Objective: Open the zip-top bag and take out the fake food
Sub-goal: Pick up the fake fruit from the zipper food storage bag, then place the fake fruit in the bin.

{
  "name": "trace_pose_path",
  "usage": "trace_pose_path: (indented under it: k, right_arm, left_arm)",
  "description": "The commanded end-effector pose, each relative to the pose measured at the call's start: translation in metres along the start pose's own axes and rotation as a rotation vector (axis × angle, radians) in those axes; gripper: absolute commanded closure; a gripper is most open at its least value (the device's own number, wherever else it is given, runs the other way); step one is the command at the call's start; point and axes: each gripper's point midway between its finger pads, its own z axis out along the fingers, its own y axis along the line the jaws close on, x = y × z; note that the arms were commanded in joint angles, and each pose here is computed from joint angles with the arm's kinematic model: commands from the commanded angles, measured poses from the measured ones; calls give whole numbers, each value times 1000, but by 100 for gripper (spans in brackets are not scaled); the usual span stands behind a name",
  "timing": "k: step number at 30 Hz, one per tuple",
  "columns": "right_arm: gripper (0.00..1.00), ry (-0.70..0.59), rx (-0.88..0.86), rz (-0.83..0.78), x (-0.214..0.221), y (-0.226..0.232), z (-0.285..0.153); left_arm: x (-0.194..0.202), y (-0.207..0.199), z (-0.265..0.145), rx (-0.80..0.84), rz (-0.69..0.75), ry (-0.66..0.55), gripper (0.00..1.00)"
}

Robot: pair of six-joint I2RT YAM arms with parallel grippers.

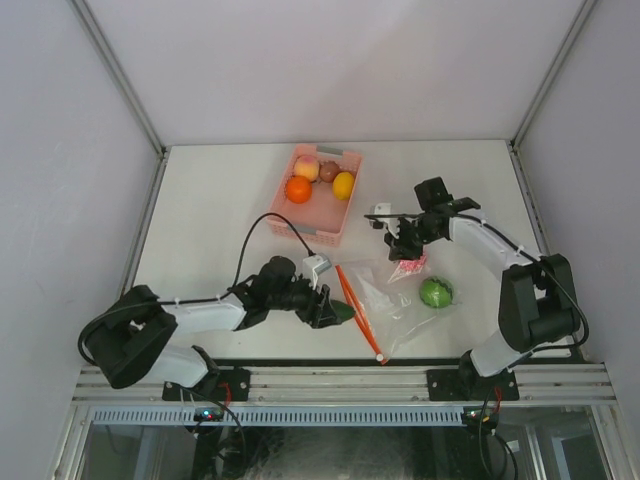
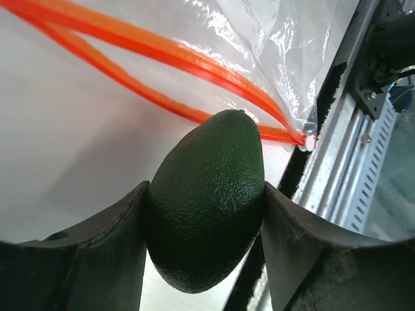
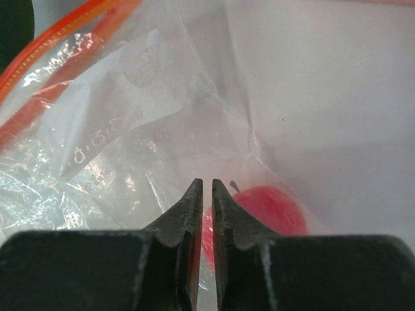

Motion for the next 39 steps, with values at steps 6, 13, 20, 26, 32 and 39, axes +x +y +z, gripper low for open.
trace_pose_path:
  k: [6, 13, 20, 26, 32, 39]
  right_arm:
    - [89, -173, -78, -128, -36, 29, -21]
    - [78, -315, -144, -274, -62, 61, -40]
    - [55, -466, -180, -403, -83, 93, -58]
    - [28, -536, -216, -472, -88, 113, -64]
    - [0, -539, -209, -489, -84, 114, -60]
    - [0, -491, -224, -505, -82, 117, -43]
  left_arm:
    - [-32, -16, -30, -54, -175, -94, 87]
    - [-56, -29, -54, -20, -206, -242, 88]
    - [-90, -68, -65, 209, -286, -356, 89]
    - [-100, -88, -50, 333, -333, -261, 90]
    - [-103, -104, -36, 381, -325, -219, 90]
    - [-109, -118, -25, 435, -331, -198, 90]
